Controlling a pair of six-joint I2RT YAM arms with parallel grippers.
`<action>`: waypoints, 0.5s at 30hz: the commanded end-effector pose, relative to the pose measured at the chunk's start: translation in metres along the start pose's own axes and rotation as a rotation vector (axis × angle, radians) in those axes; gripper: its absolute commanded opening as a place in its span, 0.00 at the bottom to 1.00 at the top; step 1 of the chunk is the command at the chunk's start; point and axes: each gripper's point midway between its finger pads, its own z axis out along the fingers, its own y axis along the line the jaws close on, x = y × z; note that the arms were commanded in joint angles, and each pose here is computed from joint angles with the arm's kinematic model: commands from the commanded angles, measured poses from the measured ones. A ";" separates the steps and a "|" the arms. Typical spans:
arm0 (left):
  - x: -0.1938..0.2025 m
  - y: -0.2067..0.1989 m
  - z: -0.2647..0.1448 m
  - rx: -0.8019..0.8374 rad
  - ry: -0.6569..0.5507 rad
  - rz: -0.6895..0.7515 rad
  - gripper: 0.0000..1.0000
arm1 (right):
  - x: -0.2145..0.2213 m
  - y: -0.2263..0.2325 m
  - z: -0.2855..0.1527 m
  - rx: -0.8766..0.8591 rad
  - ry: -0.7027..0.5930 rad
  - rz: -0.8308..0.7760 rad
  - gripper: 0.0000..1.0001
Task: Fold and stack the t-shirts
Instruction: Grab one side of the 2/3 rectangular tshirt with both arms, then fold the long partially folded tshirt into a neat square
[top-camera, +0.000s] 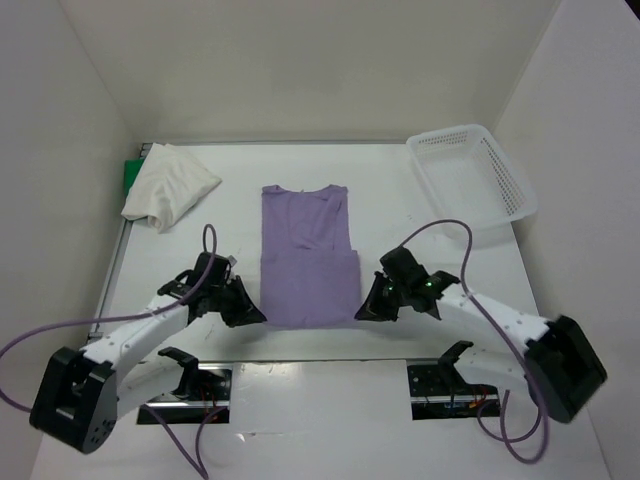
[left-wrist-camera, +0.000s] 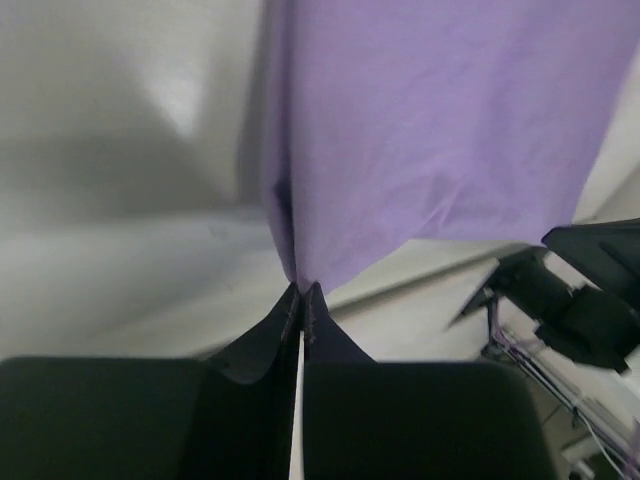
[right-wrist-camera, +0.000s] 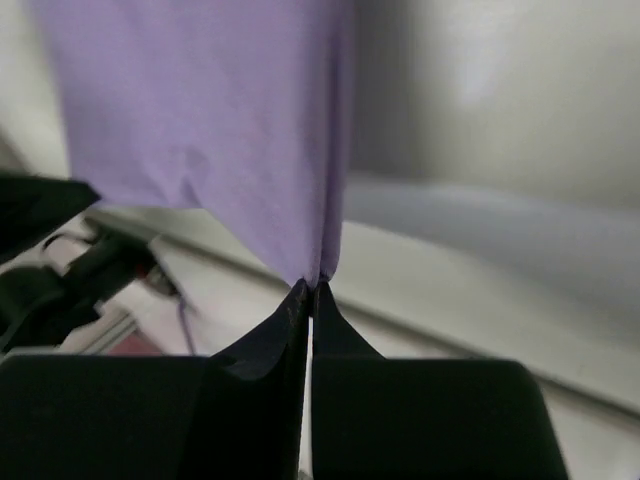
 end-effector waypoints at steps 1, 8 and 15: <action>0.023 -0.014 -0.039 0.014 0.076 0.004 0.00 | 0.029 0.008 -0.045 -0.033 0.055 0.055 0.00; -0.058 -0.090 -0.071 0.043 -0.109 0.155 0.00 | -0.074 0.056 -0.079 -0.134 -0.129 -0.019 0.00; -0.234 -0.128 -0.046 0.075 -0.332 0.145 0.00 | -0.249 0.109 -0.034 -0.080 -0.289 -0.134 0.00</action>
